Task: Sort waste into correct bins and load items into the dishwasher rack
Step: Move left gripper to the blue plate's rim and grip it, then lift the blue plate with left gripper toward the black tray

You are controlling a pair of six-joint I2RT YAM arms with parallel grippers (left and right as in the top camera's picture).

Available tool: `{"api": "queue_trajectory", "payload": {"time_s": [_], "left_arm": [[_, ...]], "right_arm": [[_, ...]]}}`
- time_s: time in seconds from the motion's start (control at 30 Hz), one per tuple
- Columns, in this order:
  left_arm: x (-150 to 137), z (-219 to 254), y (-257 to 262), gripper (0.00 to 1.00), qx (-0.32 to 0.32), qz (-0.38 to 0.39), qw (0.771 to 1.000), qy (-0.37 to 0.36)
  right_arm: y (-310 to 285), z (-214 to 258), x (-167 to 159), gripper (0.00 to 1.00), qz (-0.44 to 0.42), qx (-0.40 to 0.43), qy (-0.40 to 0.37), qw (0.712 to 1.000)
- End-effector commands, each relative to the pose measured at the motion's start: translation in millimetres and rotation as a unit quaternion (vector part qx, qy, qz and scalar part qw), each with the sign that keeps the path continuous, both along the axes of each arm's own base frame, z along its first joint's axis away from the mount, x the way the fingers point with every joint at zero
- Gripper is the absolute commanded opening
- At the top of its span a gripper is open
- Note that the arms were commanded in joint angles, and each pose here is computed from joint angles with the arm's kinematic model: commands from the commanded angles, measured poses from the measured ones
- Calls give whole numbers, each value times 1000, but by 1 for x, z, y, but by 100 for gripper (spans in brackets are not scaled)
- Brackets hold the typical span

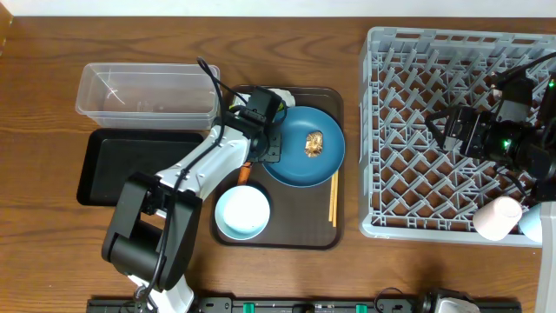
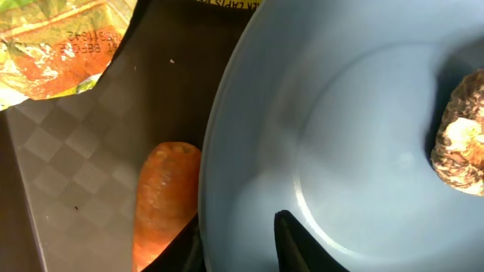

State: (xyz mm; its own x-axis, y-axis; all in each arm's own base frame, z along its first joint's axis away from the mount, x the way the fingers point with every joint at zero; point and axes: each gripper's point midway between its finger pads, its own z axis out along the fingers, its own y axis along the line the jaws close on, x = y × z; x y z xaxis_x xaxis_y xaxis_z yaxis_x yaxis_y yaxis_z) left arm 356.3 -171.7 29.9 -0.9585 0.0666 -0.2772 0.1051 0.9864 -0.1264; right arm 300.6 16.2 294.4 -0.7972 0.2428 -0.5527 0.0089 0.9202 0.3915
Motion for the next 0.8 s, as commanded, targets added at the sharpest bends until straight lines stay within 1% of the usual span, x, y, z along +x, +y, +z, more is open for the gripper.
{"api": "queue_trajectory", "payload": {"time_s": [0.0, 0.2, 0.53, 0.6, 0.7, 0.77], "left_arm": [[2, 2, -5, 33, -14, -4, 1000, -1], [6, 1, -7, 33, -17, -4, 1000, -8], [3, -14, -5, 32, -8, -4, 1000, 10], [1, -14, -4, 32, -6, -4, 1000, 14], [1, -15, -2, 37, -6, -2, 1000, 16], [1, -15, -1, 38, -6, 0, 1000, 16]], "right_arm": [[1, -1, 1, 90, -1, 2, 4, 1000], [1, -1, 1, 90, -1, 2, 4, 1000], [1, -2, 1, 90, -2, 0, 4, 1000], [1, -2, 1, 90, -2, 0, 5, 1000], [1, -2, 1, 90, -2, 0, 6, 1000], [1, -2, 1, 90, -2, 0, 6, 1000]]}}
